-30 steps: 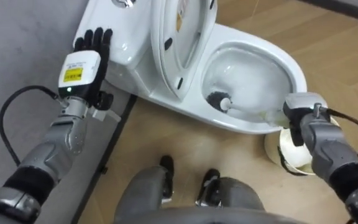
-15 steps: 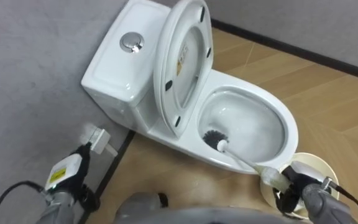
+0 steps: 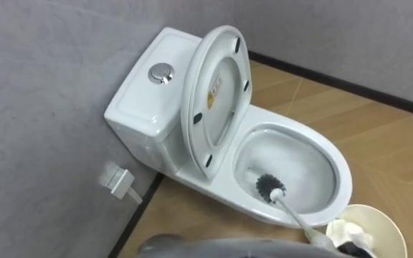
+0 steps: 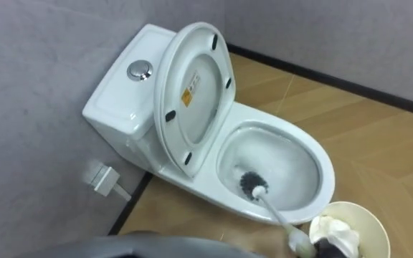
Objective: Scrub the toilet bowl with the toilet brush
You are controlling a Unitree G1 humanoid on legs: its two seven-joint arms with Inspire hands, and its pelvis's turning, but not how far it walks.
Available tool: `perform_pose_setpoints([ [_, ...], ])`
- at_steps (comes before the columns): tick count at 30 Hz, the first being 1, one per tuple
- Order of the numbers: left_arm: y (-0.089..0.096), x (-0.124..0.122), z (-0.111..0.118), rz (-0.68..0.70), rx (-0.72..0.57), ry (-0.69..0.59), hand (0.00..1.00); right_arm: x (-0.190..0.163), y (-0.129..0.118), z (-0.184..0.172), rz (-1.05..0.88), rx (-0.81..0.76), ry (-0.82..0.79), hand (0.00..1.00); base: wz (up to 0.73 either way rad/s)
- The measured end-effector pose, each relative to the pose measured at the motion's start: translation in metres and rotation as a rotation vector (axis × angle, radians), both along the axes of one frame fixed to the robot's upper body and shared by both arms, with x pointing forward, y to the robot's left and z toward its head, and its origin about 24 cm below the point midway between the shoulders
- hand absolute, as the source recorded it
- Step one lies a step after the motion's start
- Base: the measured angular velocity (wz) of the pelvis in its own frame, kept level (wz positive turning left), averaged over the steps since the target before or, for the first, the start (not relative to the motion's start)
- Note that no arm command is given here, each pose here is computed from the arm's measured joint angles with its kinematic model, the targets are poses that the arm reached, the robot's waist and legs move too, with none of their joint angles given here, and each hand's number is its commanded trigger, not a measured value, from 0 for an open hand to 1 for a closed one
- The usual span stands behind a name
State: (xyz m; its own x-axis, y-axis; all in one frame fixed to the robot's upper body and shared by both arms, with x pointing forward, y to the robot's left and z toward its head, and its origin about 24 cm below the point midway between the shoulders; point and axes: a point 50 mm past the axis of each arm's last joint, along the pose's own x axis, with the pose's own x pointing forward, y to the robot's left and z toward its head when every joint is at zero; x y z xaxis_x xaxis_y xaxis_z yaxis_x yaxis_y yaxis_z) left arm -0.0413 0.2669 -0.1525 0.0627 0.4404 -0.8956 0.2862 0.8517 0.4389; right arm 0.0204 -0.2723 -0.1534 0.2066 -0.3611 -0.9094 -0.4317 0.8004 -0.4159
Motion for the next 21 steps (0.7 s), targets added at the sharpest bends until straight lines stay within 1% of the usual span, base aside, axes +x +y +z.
perform_pose_setpoints([
  [2,-0.001,0.002,-0.001,0.046,-0.011,-0.013,0.00,0.001,0.001,0.000,-0.050,-0.004,-0.031,1.00,-0.08],
  [3,-0.001,0.008,-0.002,0.063,-0.016,-0.029,0.00,0.002,0.001,0.000,-0.090,-0.014,-0.058,1.00,-0.15],
  [6,-0.001,0.025,-0.003,0.071,-0.021,-0.071,0.00,-0.002,0.003,-0.001,-0.212,-0.051,-0.103,1.00,-0.18],
  [9,-0.003,0.036,-0.004,0.088,-0.027,-0.105,0.00,-0.004,-0.001,0.001,-0.330,-0.092,-0.164,1.00,-0.28],
  [12,-0.007,0.048,-0.005,0.084,-0.038,-0.133,0.00,-0.005,0.005,0.000,-0.334,-0.108,-0.200,1.00,-0.40],
  [18,-0.010,0.058,-0.006,0.068,-0.046,-0.162,0.00,0.004,0.012,0.003,-0.327,-0.128,-0.274,1.00,-0.27],
  [21,-0.011,0.060,-0.006,0.012,-0.042,-0.146,0.00,0.006,0.013,0.004,-0.312,-0.159,-0.301,1.00,-0.08],
])
